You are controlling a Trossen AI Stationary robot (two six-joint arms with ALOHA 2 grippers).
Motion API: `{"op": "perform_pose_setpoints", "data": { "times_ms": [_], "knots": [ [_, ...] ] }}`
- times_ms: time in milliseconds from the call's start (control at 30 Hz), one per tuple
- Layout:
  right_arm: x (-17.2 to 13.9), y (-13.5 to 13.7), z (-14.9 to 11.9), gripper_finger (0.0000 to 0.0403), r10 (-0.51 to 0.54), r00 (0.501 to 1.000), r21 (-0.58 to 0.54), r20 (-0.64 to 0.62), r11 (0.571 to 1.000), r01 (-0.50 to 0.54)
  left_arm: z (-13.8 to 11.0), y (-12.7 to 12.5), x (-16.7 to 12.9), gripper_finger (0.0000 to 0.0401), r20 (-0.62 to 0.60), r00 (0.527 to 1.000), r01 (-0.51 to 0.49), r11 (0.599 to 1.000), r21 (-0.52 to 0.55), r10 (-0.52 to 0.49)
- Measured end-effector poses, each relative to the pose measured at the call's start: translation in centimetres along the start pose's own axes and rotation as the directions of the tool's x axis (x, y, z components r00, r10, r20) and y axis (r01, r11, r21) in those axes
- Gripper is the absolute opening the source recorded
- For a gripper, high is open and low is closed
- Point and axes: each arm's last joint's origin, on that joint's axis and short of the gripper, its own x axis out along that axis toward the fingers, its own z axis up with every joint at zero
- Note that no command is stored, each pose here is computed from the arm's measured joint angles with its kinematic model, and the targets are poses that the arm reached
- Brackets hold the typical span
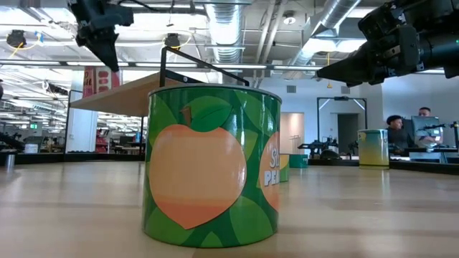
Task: Pick and place cans onto a shelf
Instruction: Put the canned tomatoes on the shelf
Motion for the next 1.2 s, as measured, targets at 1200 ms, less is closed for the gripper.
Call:
{"op": "perform_pose_setpoints", "data": {
  "times_ms": [1200],
  "knots": [
    [0.0,0.0,-0.2,0.0007,0.002,1.000,0.000,-0.017,1.000,-0.002,1.9,-0.3,1.6,0.0087,-0.011,1.000,0.027,0.999,0.044,-0.027]
  ]
}}
